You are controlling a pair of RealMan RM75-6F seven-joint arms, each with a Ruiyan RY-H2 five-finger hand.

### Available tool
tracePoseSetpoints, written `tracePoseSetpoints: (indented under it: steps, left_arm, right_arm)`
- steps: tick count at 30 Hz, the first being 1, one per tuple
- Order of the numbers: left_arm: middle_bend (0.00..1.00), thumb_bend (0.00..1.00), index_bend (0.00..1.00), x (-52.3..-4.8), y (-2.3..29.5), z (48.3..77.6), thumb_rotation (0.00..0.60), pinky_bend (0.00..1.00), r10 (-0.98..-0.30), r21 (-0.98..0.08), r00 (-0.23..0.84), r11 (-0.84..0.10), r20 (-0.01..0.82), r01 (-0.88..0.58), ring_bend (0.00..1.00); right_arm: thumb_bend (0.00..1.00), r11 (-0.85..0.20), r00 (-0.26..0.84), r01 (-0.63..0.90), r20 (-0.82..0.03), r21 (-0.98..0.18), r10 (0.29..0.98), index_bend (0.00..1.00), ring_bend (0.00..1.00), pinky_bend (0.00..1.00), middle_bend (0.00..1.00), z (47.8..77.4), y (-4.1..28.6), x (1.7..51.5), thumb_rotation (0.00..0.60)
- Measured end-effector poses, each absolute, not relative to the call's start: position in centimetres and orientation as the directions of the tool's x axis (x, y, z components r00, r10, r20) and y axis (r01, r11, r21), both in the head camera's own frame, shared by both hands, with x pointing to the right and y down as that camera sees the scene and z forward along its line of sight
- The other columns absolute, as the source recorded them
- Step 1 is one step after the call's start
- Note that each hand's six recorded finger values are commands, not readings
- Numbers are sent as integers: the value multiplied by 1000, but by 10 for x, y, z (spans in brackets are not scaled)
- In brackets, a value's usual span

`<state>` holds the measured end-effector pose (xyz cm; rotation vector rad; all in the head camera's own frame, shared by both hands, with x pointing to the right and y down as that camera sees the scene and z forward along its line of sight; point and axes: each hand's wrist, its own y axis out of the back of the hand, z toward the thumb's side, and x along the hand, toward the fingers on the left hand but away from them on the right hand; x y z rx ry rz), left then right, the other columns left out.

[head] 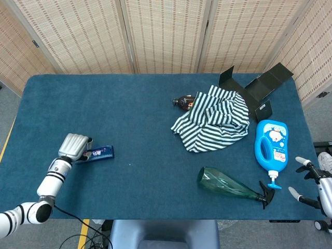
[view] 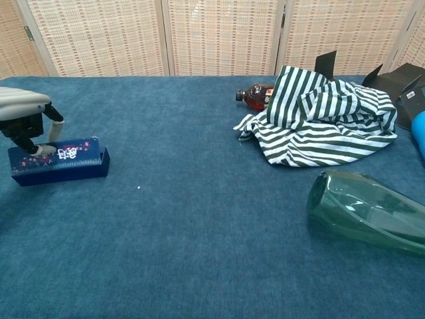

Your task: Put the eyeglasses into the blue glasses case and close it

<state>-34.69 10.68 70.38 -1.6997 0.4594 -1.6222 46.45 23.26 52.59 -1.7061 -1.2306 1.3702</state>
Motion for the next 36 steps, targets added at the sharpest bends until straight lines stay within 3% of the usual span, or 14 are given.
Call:
tracePoseSetpoints:
  steps: [3,8,11,15,19,24,32,36]
  left_arm:
    - [992,507,507,-349,104,711,600,980,-692,-693,120,-664,712,281,931]
    - [980,498,256,-352,102,723,600,970,-686,-659,82,-650,723,379,920]
    - [975,498,168,-357,98,724,600,959,-699,-650,45,-638,714,413,915]
    - [972,498,156,-357,96,715,600,960,-714,-666,27,-639,700,386,915]
    - [970,492,156,-351,105,703,600,960,-676,-657,48,-693,735,299,914]
    - [970,413,158,-345,118,690,600,959,-634,-634,88,-736,768,236,914]
    - [967,386,167,-341,129,711,600,960,-596,-600,90,-772,798,210,914]
    - [969,386,260,-341,130,723,600,960,-591,-593,79,-778,803,208,914]
  right_arm:
    - [201,-372,27,281,-380,-885,925,183,510,430,413,525,233,465,600]
    - [201,-368,27,281,-376,-886,926,183,515,430,421,524,234,465,600]
    - [201,-365,26,281,-373,-888,928,183,515,430,421,523,234,466,600]
    - [201,-364,21,278,-373,-889,928,183,515,430,421,523,234,467,600]
    - [201,-365,23,282,-374,-888,927,183,515,430,421,524,233,466,600]
    - [201,-369,26,283,-377,-885,926,183,515,430,421,526,233,466,600]
    - [201,-368,25,283,-377,-885,926,183,515,430,421,526,232,467,600]
    - [201,-369,22,283,-379,-885,925,183,515,430,421,526,232,468,600]
